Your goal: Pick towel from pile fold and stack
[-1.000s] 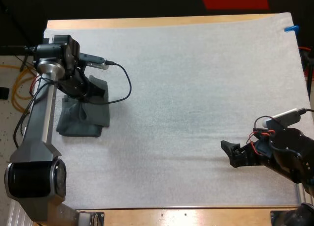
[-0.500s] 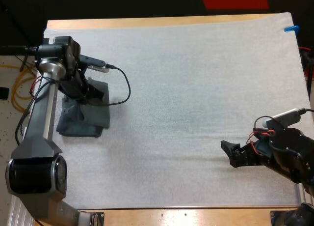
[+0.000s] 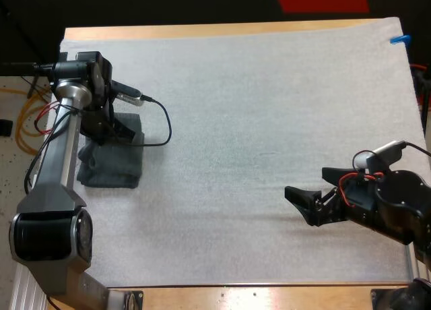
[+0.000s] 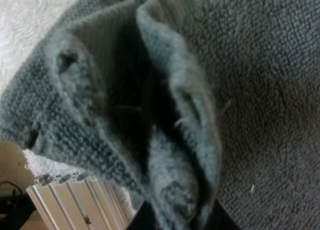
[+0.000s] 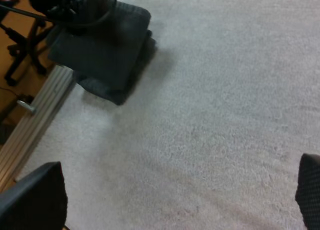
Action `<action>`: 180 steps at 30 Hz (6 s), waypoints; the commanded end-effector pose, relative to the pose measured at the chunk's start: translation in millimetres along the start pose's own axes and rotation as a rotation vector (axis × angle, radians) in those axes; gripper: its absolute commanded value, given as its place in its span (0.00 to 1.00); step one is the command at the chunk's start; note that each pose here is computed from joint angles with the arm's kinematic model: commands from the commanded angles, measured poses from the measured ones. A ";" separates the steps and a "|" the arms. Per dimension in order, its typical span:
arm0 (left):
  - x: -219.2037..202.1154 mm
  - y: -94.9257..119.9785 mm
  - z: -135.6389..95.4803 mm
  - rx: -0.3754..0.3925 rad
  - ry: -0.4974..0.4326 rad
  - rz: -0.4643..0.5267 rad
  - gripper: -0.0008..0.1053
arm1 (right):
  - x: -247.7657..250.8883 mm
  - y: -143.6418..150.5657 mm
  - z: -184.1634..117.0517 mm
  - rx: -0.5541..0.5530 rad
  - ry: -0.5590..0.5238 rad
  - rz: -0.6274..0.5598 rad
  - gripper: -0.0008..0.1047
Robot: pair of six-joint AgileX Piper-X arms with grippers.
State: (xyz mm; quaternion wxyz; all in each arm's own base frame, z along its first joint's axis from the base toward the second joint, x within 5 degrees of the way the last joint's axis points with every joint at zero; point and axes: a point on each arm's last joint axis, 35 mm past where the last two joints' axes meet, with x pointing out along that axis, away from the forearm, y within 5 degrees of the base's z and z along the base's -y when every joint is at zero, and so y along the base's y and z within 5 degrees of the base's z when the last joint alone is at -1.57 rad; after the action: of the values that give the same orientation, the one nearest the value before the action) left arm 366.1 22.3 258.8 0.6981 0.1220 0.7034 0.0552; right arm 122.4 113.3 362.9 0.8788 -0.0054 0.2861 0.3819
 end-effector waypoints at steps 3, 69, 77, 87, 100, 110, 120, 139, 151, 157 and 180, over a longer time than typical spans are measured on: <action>-1.0 1.5 -0.4 0.004 0.000 0.024 0.15 | -3.0 1.7 4.2 -0.002 -0.029 0.019 0.86; 49.8 9.5 8.4 -0.276 -0.230 -0.375 0.30 | -2.5 6.2 14.4 -0.022 -0.107 0.116 0.86; 82.3 -19.6 20.8 -0.202 -0.133 -0.273 0.30 | -2.8 6.6 16.4 -0.025 -0.125 0.119 0.86; -0.1 -2.1 12.8 -0.198 -0.313 -0.255 0.30 | -2.8 6.6 16.4 -0.025 -0.125 0.119 0.86; -129.3 17.2 -71.8 -0.203 -0.671 -0.256 0.30 | 28.3 -29.2 9.8 0.084 0.024 -0.008 0.86; -178.0 19.4 -136.1 -0.211 -0.811 -0.239 0.30 | 14.0 -101.8 6.2 0.140 0.037 -0.235 0.86; -202.0 18.0 -187.1 -0.211 -0.908 -0.225 0.30 | -52.3 -118.1 7.4 0.114 0.138 -0.503 0.86; -161.6 -13.9 -309.9 -0.162 -1.122 -0.114 0.30 | -132.1 -28.5 -9.3 -0.109 -0.027 -0.628 0.86; -136.3 -17.2 -392.8 -0.203 -1.323 -0.110 0.30 | -176.9 35.8 -52.5 -0.239 -0.271 -0.703 0.86; -110.6 -22.5 -416.7 -0.189 -1.241 -0.104 0.30 | -175.9 49.4 -90.0 -0.243 -0.324 -0.712 0.86; -80.1 -37.5 -360.5 -0.108 -1.286 -0.220 0.30 | -136.3 12.2 -88.9 -0.251 -0.379 -0.622 0.86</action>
State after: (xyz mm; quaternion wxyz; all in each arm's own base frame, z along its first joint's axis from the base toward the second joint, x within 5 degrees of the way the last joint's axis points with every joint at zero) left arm -2.0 1.1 333.2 0.9861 0.0269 0.1551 -0.0531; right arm -8.5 10.3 359.4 0.9836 -0.1268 0.0565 0.1154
